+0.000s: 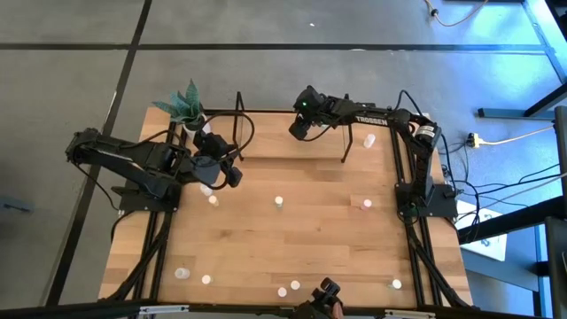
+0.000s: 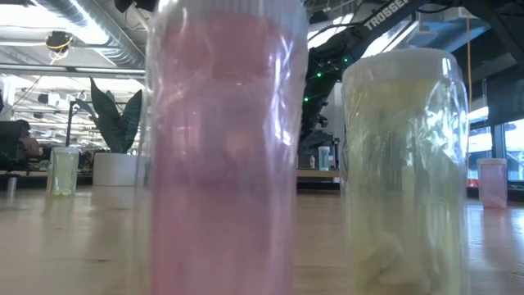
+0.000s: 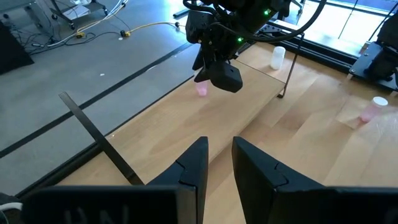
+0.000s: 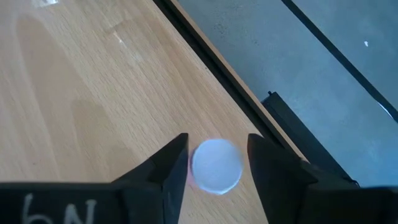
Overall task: Pick and place medicine bottles onto shelf by color
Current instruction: Put the top left pink pill bottle on the shelf, then put the center white pill bottle on the shelf
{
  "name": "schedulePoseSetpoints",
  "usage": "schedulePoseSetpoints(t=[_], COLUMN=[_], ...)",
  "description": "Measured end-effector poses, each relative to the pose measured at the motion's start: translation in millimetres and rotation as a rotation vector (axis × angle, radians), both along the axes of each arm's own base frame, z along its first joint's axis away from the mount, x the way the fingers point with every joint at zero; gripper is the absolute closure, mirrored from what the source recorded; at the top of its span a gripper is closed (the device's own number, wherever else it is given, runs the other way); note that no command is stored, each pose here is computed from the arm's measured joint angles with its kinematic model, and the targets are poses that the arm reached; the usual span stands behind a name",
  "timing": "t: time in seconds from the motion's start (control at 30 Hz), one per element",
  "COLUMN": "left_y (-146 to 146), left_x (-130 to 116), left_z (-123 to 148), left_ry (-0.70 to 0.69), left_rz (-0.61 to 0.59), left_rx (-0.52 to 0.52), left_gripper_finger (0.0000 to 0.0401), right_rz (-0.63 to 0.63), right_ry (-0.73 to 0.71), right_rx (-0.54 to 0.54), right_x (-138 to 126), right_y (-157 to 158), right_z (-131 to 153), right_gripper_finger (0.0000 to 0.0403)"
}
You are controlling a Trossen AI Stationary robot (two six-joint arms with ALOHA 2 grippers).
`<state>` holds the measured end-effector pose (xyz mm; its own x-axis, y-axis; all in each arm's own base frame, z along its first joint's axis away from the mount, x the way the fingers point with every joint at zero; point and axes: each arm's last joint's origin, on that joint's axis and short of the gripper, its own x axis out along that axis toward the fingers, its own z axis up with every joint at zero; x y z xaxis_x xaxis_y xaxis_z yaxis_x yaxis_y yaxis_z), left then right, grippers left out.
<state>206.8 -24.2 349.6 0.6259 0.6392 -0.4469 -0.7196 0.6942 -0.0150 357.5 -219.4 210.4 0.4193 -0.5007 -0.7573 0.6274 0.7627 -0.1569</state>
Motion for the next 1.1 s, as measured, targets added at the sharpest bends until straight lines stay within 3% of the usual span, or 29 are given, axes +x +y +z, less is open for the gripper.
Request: schedulePoseSetpoints(t=[1.1], left_y=[0.0], left_x=[-0.1], left_z=[0.1], left_ry=[0.000], left_rz=[0.000], left_rx=[0.000], left_gripper_finger=[0.0335], right_rz=[0.000], right_ry=[-0.022], right_rx=[0.032], right_x=[0.7], right_y=[1.8], right_z=[0.4], right_gripper_finger=[0.0224])
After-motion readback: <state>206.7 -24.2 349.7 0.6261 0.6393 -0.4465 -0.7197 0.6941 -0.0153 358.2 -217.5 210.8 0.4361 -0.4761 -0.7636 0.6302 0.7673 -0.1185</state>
